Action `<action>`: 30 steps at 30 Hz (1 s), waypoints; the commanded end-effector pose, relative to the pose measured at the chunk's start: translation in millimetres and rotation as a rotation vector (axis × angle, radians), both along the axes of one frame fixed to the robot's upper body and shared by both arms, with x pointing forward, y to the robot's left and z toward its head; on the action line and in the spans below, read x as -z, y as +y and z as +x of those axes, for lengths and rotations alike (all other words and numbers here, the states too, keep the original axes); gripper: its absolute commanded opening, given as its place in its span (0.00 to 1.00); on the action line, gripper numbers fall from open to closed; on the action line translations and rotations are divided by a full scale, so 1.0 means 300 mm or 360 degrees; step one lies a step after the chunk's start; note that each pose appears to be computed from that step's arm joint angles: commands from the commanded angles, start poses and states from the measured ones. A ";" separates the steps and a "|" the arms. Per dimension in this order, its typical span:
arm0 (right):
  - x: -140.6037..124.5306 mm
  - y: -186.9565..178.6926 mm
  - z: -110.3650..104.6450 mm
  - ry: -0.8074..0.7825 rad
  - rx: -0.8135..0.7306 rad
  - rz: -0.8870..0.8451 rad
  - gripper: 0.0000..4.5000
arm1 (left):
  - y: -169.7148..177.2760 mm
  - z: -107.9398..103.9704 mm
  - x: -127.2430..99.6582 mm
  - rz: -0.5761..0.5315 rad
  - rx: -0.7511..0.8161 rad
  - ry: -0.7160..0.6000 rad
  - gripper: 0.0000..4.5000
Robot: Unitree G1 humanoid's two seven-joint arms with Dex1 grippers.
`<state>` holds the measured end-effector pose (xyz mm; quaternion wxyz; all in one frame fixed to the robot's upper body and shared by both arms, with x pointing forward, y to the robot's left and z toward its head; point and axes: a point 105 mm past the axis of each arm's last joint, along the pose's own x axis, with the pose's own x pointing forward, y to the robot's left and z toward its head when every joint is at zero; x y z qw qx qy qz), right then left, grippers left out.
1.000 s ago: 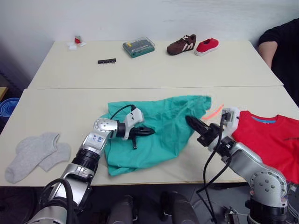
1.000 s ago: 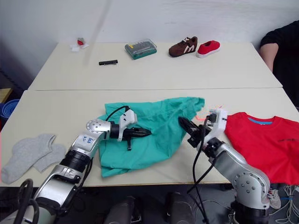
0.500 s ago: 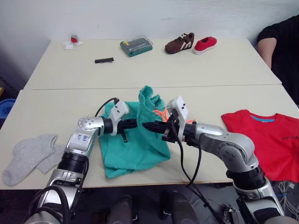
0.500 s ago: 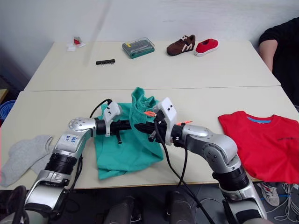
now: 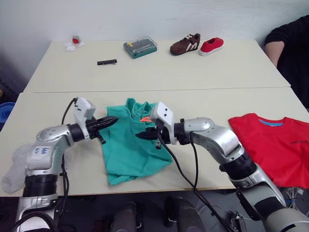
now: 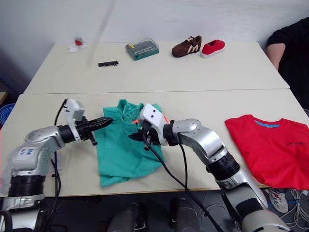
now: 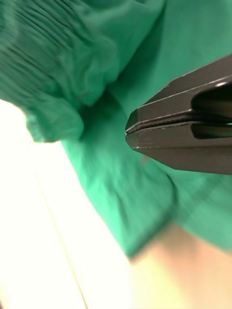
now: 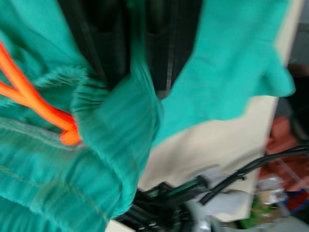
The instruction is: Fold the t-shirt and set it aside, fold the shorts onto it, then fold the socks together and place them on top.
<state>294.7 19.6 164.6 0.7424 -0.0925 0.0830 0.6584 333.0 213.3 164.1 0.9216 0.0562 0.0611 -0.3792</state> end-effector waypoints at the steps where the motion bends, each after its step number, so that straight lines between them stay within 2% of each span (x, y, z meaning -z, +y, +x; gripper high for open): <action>1: -0.027 0.024 -0.042 0.0025 -0.0107 0.0070 0.39 | 0.017 0.004 -0.079 0.0013 -0.0021 -0.0145 0.00; 3: -0.026 0.021 -0.046 0.0053 -0.0111 0.0083 0.54 | -0.004 0.012 -0.108 0.0021 0.0019 -0.0192 0.00; 8: -0.086 -0.038 -0.084 0.0115 -0.0167 0.0174 0.90 | -0.160 0.020 -0.227 0.0013 0.0323 -0.0330 0.00; 12: -0.126 -0.090 -0.075 0.0126 -0.0076 0.0250 0.90 | -0.268 0.016 -0.260 0.0056 0.0553 -0.0363 0.00; 15: -0.102 -0.122 -0.002 0.0044 0.0162 0.0237 0.76 | -0.351 0.017 -0.182 0.0282 0.0746 -0.0336 0.00; 17: -0.069 -0.109 0.016 -0.0048 0.0208 0.0176 0.60 | -0.365 0.027 -0.104 0.0413 0.0803 -0.0274 0.00; 20: -0.012 -0.077 0.020 -0.0236 0.0193 0.0042 0.37 | -0.360 0.044 0.003 0.0610 0.0855 -0.0235 0.00; 21: 0.027 -0.068 0.022 -0.0396 0.0162 -0.0080 0.29 | -0.352 0.058 0.038 0.0667 0.0839 -0.0214 0.00; 23: 0.089 -0.059 0.015 -0.0602 0.0069 -0.0249 0.13 | -0.339 0.086 0.080 0.0735 0.0792 -0.0195 0.00; 24: 0.118 -0.055 0.009 -0.0619 0.0037 -0.0279 0.04 | -0.332 0.107 0.093 0.0737 0.0742 -0.0183 0.00; 25: 0.141 -0.055 0.004 -0.0616 0.0017 -0.0297 0.01 | -0.329 0.123 0.100 0.0733 0.0705 -0.0180 0.00; 30: 0.234 -0.114 -0.052 -0.0586 -0.0127 -0.0435 0.01 | -0.324 0.158 0.109 0.0717 0.0649 -0.0194 0.00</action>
